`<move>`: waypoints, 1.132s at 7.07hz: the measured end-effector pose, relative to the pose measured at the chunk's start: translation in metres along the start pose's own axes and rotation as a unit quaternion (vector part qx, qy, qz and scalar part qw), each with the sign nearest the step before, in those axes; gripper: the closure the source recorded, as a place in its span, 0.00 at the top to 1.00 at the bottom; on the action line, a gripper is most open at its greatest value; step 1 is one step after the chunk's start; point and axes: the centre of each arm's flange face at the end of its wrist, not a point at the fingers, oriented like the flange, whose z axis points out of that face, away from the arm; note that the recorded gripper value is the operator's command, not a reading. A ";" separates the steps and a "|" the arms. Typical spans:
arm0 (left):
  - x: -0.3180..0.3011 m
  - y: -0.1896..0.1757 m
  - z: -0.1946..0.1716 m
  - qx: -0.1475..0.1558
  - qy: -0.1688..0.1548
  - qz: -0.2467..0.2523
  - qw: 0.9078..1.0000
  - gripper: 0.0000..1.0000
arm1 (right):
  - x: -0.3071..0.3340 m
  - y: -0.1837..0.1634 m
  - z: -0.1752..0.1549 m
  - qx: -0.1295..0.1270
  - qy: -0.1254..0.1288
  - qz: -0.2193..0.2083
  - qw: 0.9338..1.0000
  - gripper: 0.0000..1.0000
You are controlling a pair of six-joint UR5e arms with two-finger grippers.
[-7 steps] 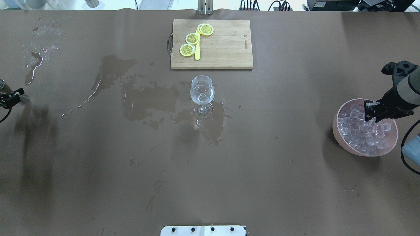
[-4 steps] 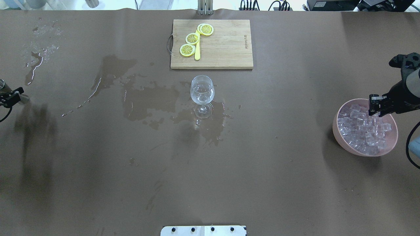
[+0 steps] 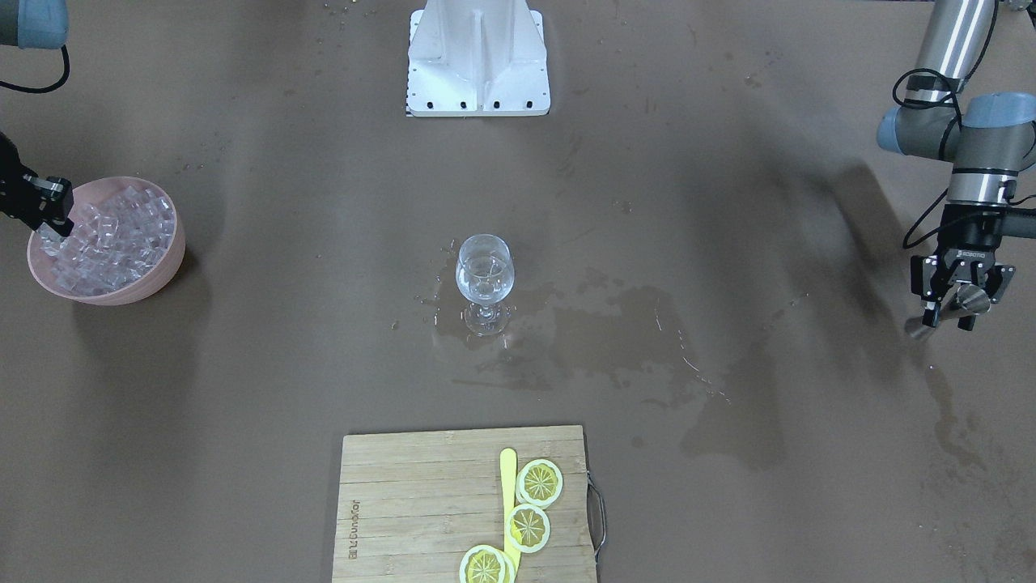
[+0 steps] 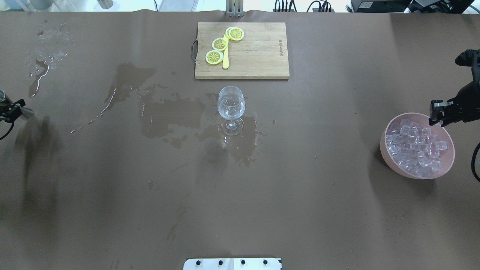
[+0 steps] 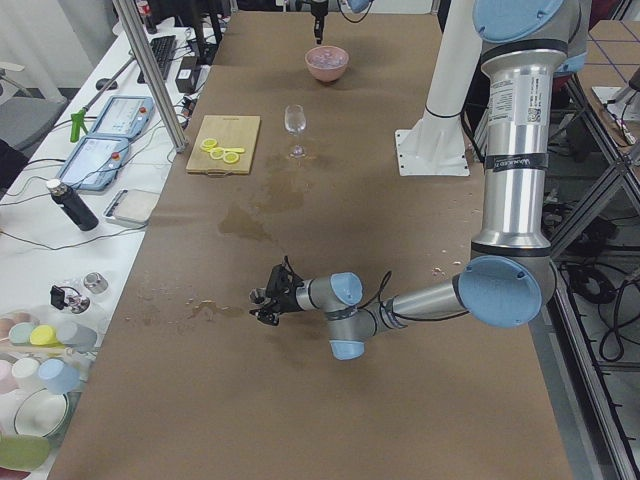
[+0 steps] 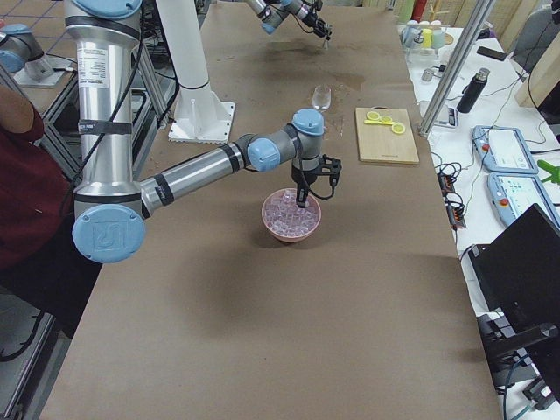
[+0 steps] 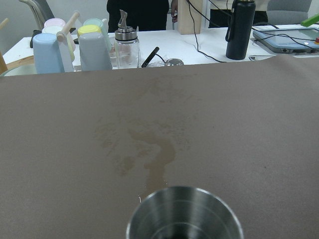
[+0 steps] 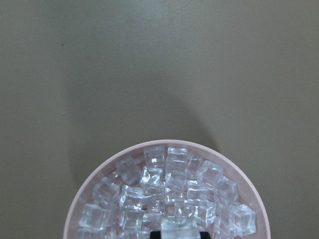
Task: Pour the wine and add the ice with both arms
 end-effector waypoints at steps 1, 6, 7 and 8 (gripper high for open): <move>0.000 0.000 0.000 0.000 0.000 -0.001 1.000 0.33 | -0.002 0.002 -0.007 0.005 -0.004 -0.002 1.000 0.07; 0.003 -0.001 0.001 0.002 0.004 -0.006 1.000 0.22 | -0.001 0.005 -0.016 0.011 -0.007 -0.003 1.000 0.08; 0.004 -0.002 0.001 0.003 0.005 -0.006 1.000 0.19 | -0.002 0.006 -0.018 0.013 -0.008 -0.004 1.000 0.08; 0.006 -0.003 0.001 0.005 0.007 -0.007 1.000 0.11 | -0.003 0.007 -0.021 0.014 -0.010 -0.006 1.000 0.04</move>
